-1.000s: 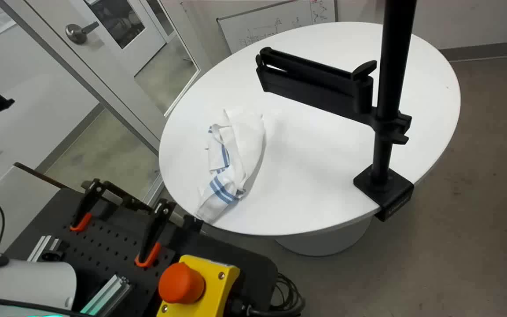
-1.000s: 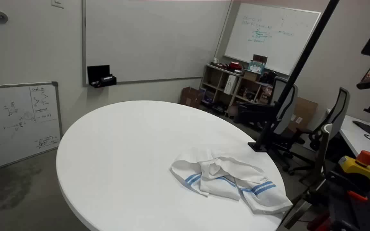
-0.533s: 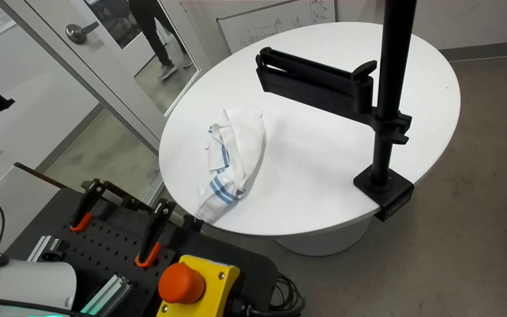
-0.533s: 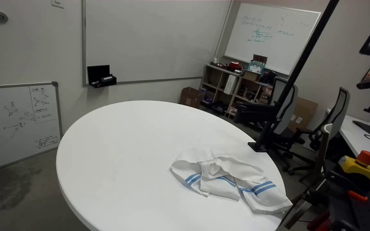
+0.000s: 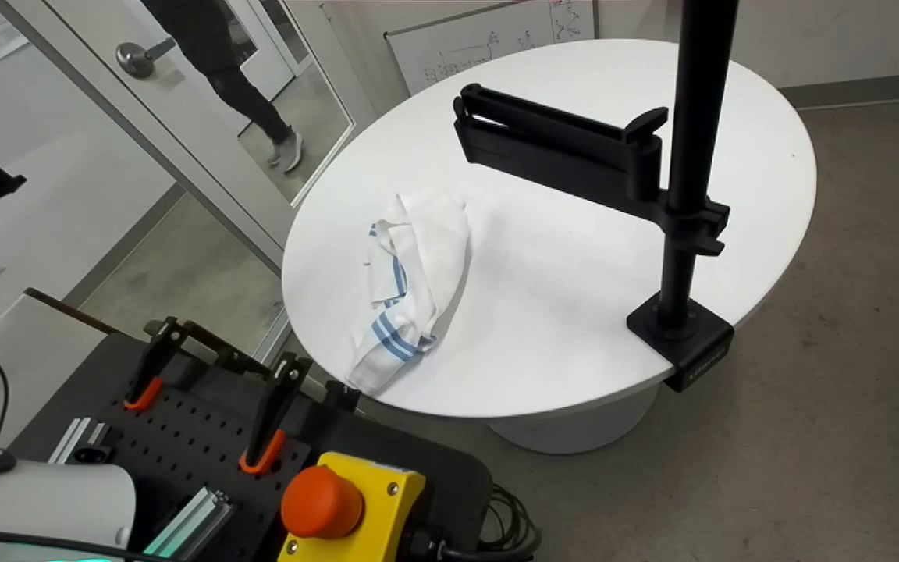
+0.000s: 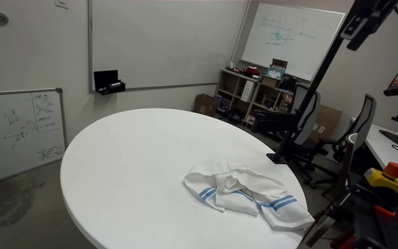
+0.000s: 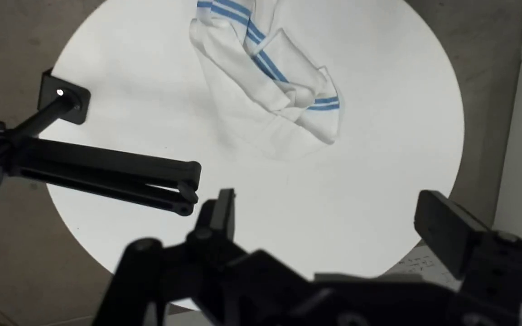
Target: Hang the towel on the black stand
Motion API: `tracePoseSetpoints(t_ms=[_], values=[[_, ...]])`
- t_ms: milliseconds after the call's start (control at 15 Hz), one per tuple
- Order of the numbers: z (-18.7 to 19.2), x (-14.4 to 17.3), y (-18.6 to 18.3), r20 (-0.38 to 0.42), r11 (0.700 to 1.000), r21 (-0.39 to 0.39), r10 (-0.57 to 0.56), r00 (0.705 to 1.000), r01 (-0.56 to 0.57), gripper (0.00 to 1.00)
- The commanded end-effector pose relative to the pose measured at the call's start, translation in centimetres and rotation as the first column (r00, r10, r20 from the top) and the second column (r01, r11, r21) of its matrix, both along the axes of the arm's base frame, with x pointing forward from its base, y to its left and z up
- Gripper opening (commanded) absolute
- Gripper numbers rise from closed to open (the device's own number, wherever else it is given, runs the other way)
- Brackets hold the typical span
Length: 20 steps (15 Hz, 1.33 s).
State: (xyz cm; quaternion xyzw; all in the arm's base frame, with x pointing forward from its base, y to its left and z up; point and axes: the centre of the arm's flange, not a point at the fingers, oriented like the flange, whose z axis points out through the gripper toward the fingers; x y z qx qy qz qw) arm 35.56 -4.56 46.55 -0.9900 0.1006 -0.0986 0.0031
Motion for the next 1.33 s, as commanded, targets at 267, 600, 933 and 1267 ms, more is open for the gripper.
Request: tracePoseSetpoints(t_ms=[267, 600, 933, 1267], values=[[-6.3, 9.4, -1.2, -0.056, 0.999, -0.010, -0.035, 0.998, 0.034, 1.00], [-12.0, 13.8, -1.3, -0.080, 0.996, -0.048, -0.082, 0.993, 0.079, 1.00], [-17.8, 15.8, 0.0, -0.153, 0.992, -0.121, -0.062, 0.986, 0.043, 1.00], [-22.8, 16.2, 1.8, -0.253, 0.987, -0.154, 0.010, 0.967, -0.050, 1.00]])
